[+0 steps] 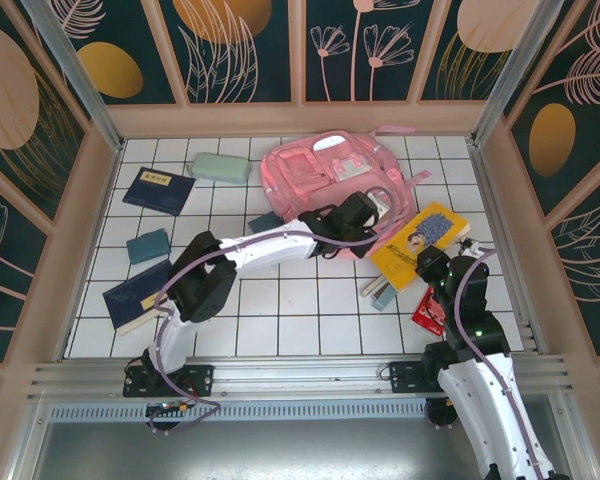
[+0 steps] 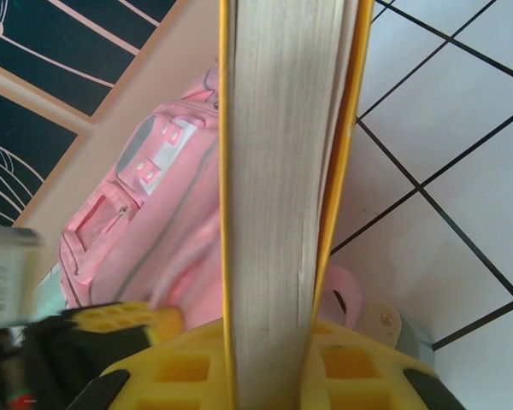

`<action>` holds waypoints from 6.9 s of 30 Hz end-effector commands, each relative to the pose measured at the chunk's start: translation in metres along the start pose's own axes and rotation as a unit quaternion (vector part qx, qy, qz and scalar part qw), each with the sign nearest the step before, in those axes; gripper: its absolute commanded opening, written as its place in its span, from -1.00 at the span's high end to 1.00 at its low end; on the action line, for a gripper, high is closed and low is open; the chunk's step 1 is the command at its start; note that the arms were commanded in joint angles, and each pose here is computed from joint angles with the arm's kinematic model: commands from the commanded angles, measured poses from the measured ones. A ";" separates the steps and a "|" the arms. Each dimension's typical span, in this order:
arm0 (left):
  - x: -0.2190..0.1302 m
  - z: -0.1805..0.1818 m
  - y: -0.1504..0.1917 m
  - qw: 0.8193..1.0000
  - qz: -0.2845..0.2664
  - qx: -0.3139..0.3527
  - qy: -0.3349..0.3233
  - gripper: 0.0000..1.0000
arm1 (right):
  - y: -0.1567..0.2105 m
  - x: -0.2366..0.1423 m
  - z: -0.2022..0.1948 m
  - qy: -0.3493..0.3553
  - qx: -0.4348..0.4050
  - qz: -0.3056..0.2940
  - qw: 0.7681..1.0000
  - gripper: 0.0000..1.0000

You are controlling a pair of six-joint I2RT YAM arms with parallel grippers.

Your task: Pack the student bag

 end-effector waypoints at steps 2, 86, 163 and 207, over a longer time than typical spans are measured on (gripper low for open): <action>0.014 -0.002 0.003 1.000 0.011 0.009 0.004 0.65 | -0.021 -0.017 0.016 -0.028 -0.003 -0.066 0.997 1.00; -0.005 0.034 -0.016 0.992 -0.051 -0.044 -0.105 0.11 | -0.004 0.004 0.012 -0.057 0.006 -0.005 0.998 1.00; -0.148 0.041 -0.137 0.947 -0.284 -0.089 -0.118 1.00 | 0.034 0.232 0.117 -0.252 0.278 0.099 0.922 1.00; -0.128 0.066 -0.102 0.943 -0.264 -0.143 -0.146 1.00 | 0.054 0.190 0.080 -0.044 0.205 0.072 0.975 -0.79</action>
Point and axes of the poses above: each hand's point on the last joint's axis, 136 mm out from that joint toward the fingers, its own x axis out along the fingers, its own z axis along the line the jaws close on, y = z × x, the point moved 10 cm from there along -x, back along the fingers, and after that the axes turned 5 degrees about x, right-handed, at the moved point
